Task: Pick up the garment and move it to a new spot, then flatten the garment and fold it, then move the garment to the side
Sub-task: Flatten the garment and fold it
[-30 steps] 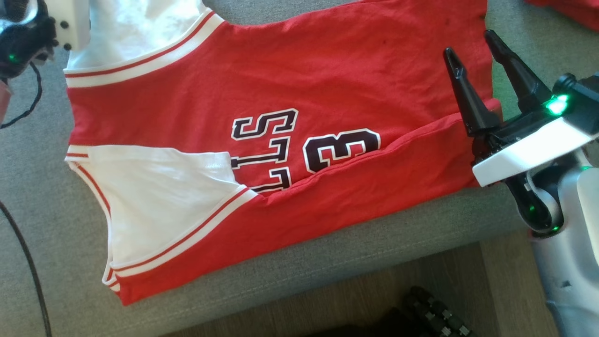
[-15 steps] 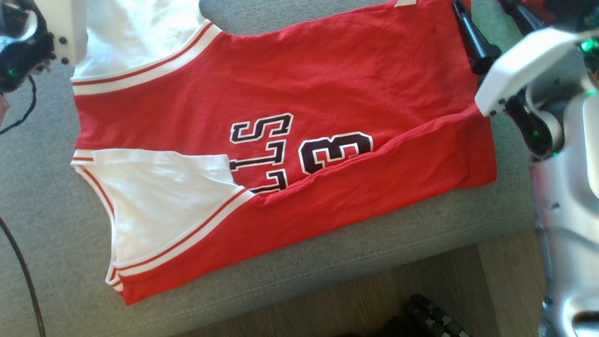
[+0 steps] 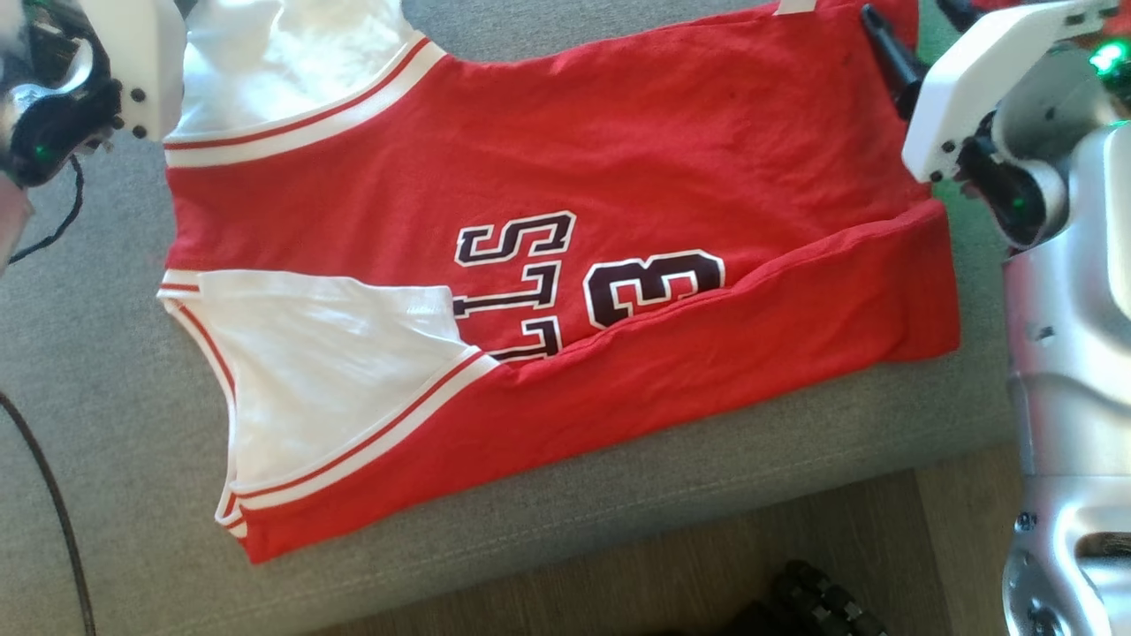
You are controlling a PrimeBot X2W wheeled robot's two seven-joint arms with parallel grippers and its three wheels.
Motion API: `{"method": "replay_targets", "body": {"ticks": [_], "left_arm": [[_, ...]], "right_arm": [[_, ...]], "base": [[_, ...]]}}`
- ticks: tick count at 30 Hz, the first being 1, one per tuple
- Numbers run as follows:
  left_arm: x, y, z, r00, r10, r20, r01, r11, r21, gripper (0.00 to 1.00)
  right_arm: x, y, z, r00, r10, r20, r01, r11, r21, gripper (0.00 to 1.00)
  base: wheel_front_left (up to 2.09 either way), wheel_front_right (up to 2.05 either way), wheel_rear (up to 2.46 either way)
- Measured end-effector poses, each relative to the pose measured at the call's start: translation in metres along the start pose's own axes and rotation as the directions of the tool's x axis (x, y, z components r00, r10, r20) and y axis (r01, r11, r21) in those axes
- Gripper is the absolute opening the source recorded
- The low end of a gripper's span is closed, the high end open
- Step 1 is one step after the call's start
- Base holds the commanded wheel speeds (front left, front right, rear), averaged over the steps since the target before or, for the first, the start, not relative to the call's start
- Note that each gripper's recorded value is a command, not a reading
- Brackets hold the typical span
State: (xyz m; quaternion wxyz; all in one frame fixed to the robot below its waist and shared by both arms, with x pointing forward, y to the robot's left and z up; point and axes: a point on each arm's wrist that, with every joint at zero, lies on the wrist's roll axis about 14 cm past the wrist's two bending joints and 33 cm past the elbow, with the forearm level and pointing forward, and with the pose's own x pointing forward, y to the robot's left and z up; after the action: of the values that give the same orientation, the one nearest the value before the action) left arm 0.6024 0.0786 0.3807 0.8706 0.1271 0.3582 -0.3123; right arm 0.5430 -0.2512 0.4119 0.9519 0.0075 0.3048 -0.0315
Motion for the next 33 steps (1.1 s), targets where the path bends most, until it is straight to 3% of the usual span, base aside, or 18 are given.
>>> {"method": "replay_targets", "body": {"ticks": [3,11,17,18,21,28,33], "left_arm": [[0.001,0.001,-0.001,1.000,0.001,0.000,-0.001,1.000,0.005,0.00],[0.003,0.003,-0.003,1.000,-0.003,-0.009,0.003,1.000,0.001,0.00],[0.003,0.006,-0.003,1.000,0.003,-0.007,-0.003,1.000,0.008,0.00],[0.002,0.006,-0.003,1.000,0.001,-0.008,-0.001,1.000,0.005,0.00],[0.001,0.008,-0.004,1.000,0.006,-0.007,-0.006,1.000,0.009,0.00],[0.001,0.009,-0.006,1.000,0.006,0.011,-0.006,1.000,0.009,0.00],[-0.005,0.015,0.024,0.986,0.023,0.166,-0.033,0.997,0.063,0.00]], "right_arm": [[0.004,-0.002,-0.001,1.000,-0.008,-0.007,0.008,1.000,0.006,0.99],[0.011,0.001,-0.005,1.000,-0.007,-0.025,0.008,1.000,0.005,0.44],[0.017,0.005,0.002,1.000,-0.003,-0.007,0.003,1.000,0.001,0.39],[0.018,0.005,0.003,1.000,-0.003,-0.006,0.003,1.000,0.000,0.35],[0.022,0.007,0.001,1.000,0.000,-0.009,0.000,1.000,0.002,0.00],[0.027,0.008,0.003,1.000,-0.001,0.002,0.001,1.000,-0.006,0.00],[0.028,0.002,0.025,0.996,-0.016,0.089,0.015,1.000,0.010,0.00]], "base": [[0.00,0.00,0.00],[0.00,0.00,0.00],[0.00,0.00,0.00],[0.00,0.00,0.00],[0.00,0.00,0.00],[0.00,0.00,0.00],[0.00,0.00,0.00]]}}
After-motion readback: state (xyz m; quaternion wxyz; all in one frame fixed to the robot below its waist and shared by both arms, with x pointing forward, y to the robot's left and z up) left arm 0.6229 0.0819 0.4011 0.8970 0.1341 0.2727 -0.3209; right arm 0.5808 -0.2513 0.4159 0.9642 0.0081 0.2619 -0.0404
